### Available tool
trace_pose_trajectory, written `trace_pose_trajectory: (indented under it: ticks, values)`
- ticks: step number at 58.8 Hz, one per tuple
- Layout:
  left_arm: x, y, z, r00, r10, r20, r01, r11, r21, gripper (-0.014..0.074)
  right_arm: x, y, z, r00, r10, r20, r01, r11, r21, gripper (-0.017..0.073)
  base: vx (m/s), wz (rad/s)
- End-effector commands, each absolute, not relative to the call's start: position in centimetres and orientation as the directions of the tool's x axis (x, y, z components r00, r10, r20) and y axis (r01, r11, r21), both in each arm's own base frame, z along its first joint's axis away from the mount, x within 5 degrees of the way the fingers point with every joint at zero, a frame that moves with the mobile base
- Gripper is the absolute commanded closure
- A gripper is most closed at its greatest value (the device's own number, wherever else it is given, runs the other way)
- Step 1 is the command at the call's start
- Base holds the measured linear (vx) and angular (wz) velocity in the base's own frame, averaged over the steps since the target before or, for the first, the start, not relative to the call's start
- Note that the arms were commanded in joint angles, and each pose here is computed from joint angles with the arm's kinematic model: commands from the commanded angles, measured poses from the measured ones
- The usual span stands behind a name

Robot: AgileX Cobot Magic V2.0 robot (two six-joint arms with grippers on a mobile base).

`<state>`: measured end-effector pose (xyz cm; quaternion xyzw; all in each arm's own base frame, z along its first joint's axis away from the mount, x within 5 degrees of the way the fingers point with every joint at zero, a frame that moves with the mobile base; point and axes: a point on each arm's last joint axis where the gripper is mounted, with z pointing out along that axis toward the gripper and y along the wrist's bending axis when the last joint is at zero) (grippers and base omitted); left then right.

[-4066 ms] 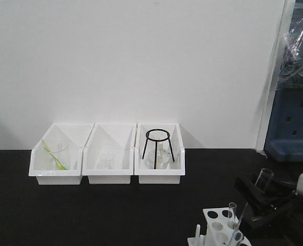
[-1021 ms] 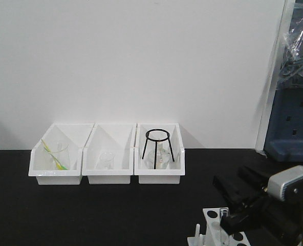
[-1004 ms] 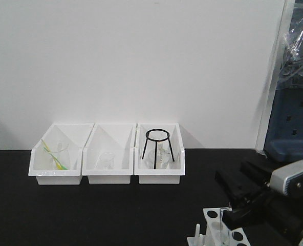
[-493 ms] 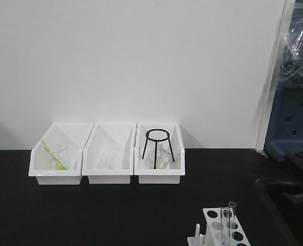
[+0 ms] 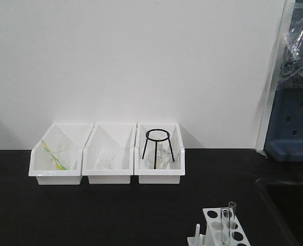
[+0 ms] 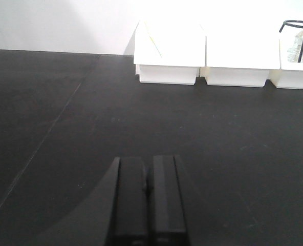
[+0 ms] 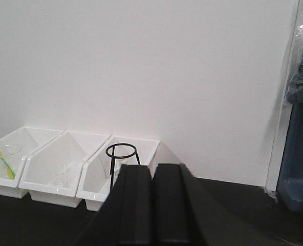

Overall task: Flip and reinsert test tube from rack
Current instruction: 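Open the right gripper and raise it away from the rack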

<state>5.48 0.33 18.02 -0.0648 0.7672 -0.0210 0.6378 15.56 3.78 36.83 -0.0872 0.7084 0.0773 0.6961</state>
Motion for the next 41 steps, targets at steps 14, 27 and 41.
trace_pose_trajectory:
  ticks: [14, 27, 41]
  values:
    - [5.5, 0.3, 18.7, -0.093, -0.126, -0.988, -0.054, 0.991, -0.122, 0.06, 13.0, 2.5, 36.8, 0.032, -0.036, -0.999, -0.183, 0.982, -0.041, 0.0571, 0.0, 0.0]
    - [5.5, 0.3, 18.7, -0.093, -0.126, -0.988, -0.054, 0.991, -0.122, 0.06, 8.0, 0.0, 27.8, -0.004, 0.022, -1.0, -0.004, 1.0, 0.022, 0.0571, 0.0, 0.0]
    - [5.5, 0.3, 18.7, -0.093, -0.126, -0.988, -0.054, 0.991, -0.122, 0.06, 5.6, -0.2, 20.4, 0.024, 0.041, -0.999, 0.027, 0.999, 0.042, 0.0571, 0.0, 0.0]
